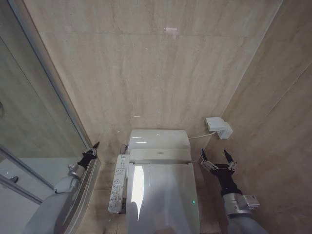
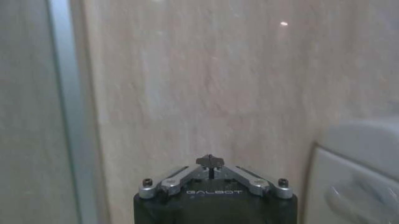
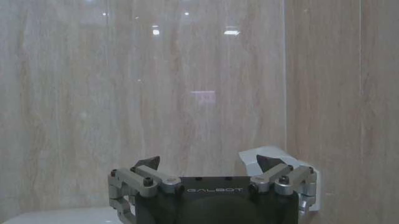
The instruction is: Open the toilet lid, clean the toilet bowl with a toilet brush, close the toilet lid, and flush.
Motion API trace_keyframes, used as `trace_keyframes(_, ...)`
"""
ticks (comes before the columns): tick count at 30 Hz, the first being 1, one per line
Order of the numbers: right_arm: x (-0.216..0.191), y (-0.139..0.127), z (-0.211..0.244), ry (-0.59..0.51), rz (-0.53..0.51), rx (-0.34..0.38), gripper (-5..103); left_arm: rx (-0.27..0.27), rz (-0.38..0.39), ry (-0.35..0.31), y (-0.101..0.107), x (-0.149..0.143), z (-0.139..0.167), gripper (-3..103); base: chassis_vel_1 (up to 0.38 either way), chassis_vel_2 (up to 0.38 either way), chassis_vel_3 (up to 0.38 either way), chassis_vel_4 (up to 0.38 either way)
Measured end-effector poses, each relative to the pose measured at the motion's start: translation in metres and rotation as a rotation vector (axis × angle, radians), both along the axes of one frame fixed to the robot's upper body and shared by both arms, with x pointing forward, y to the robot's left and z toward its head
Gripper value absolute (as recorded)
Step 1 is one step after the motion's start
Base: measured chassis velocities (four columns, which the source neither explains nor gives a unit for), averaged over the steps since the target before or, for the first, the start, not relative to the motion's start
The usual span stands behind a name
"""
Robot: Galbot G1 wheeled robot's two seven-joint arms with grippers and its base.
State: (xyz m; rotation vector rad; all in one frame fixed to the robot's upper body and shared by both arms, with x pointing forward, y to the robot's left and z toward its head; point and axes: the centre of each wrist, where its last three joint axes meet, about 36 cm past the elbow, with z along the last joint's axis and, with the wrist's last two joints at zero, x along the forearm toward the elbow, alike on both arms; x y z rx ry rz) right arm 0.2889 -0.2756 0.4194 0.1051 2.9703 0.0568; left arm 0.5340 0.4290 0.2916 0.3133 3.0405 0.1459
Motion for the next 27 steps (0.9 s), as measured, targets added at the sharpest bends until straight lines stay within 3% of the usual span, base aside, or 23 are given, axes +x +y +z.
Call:
trace_keyframes(1, 0.000, 0.000, 0.000, 0.000, 0.000, 0.000, 100, -0.013, 0.051, -0.012, -0.008, -0.001, 0.012, 0, 0.000, 0.000, 0.000, 0.000)
trace_keyframes(5, 0.000, 0.000, 0.000, 0.000, 0.000, 0.000, 100, -0.030, 0.133, -0.017, -0.025, -0.009, 0.026, 0, 0.000, 0.000, 0.000, 0.000)
trace_keyframes(10, 0.000, 0.000, 0.000, 0.000, 0.000, 0.000, 100, -0.049, 0.156, -0.025, -0.051, -0.018, 0.040, 0, 0.000, 0.000, 0.000, 0.000)
trace_keyframes(17, 0.000, 0.000, 0.000, 0.000, 0.000, 0.000, 100, -0.078, 0.148, -0.055, -0.085, -0.033, 0.056, 0, 0.000, 0.000, 0.000, 0.000)
trace_keyframes(27, 0.000, 0.000, 0.000, 0.000, 0.000, 0.000, 100, -0.093, 0.106, -0.096, -0.102, -0.065, 0.068, 0, 0.000, 0.000, 0.000, 0.000)
